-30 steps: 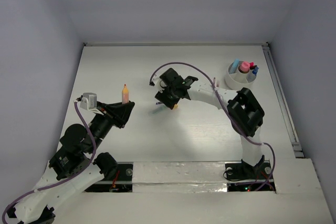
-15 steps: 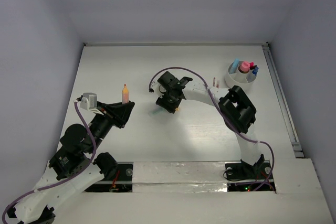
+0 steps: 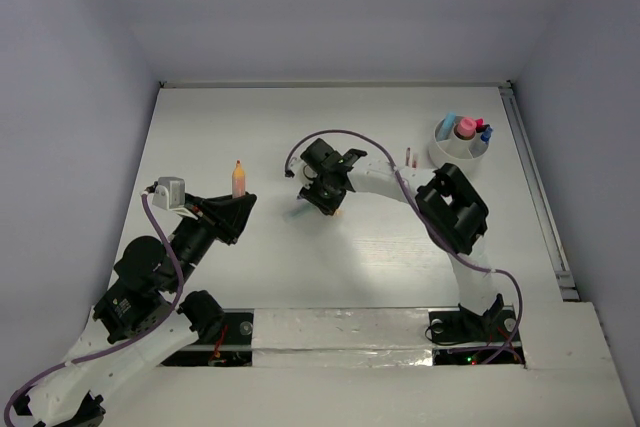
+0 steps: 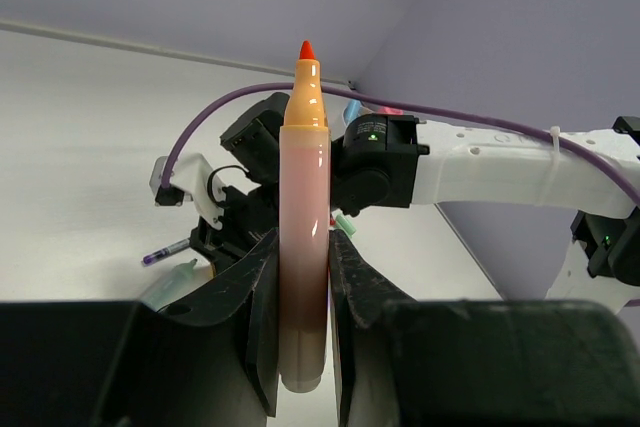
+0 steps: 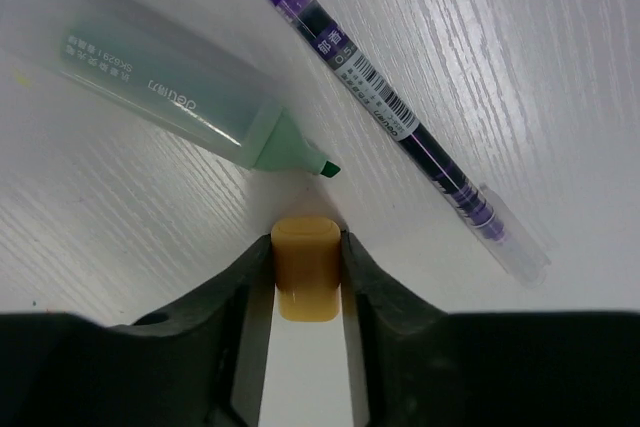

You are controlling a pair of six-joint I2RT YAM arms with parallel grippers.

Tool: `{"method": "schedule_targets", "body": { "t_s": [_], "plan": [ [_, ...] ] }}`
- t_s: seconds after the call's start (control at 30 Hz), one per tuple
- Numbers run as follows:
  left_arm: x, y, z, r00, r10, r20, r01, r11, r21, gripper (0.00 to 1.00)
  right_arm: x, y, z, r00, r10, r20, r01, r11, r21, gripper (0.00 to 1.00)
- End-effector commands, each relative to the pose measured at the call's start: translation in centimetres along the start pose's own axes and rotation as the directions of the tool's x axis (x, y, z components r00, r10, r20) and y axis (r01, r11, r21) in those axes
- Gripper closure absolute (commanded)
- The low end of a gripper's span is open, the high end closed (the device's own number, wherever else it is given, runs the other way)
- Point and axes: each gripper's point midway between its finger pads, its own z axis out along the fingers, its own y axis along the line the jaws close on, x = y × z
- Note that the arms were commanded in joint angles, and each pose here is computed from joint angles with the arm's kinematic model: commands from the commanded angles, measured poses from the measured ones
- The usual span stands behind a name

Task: Sort the stationery into containers
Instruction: Close the pen cap on the pen.

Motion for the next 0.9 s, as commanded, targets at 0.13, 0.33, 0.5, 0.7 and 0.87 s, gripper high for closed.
{"method": "schedule_targets", "body": {
  "t_s": [0.13,0.33,0.5,0.7,0.87],
  "plan": [
    [-0.8,-0.6,0.4,1.000,-0.004,0.029,0.004,1.000,0.023,1.00,-0.2,-0.5,-1.2,0.994,0.080,0.075,-0.085,0.995,0.056,0.83],
    [0.4,-1.1,1.2,1.000,-0.019,-0.005,0.019,0.999,0.045,1.00,-4.1,-2.9,-9.1,0.892,0.203,0.404,-0.292,0.940,0.174,0.94],
    [4.6,-3.7,3.6,0.991,-0.021,-0.131,0.047,0.979,0.198,1.00,-5.5,-4.2,-16.6,0.716,0.283,0.638,-0.480,0.864,0.156,1.00],
    [9.3,-3.8,6.6,0.983,-0.024,-0.181,0.072,0.963,0.260,1.00,-4.6,-5.2,-22.8,0.546,0.322,0.774,-0.616,0.780,0.110,1.00],
    [11.8,-4.7,8.8,0.981,0.018,-0.195,0.046,0.946,0.321,1.00,-4.2,-5.1,-26.3,0.371,0.390,0.843,-0.702,0.712,-0.021,1.00]
  ]
}}
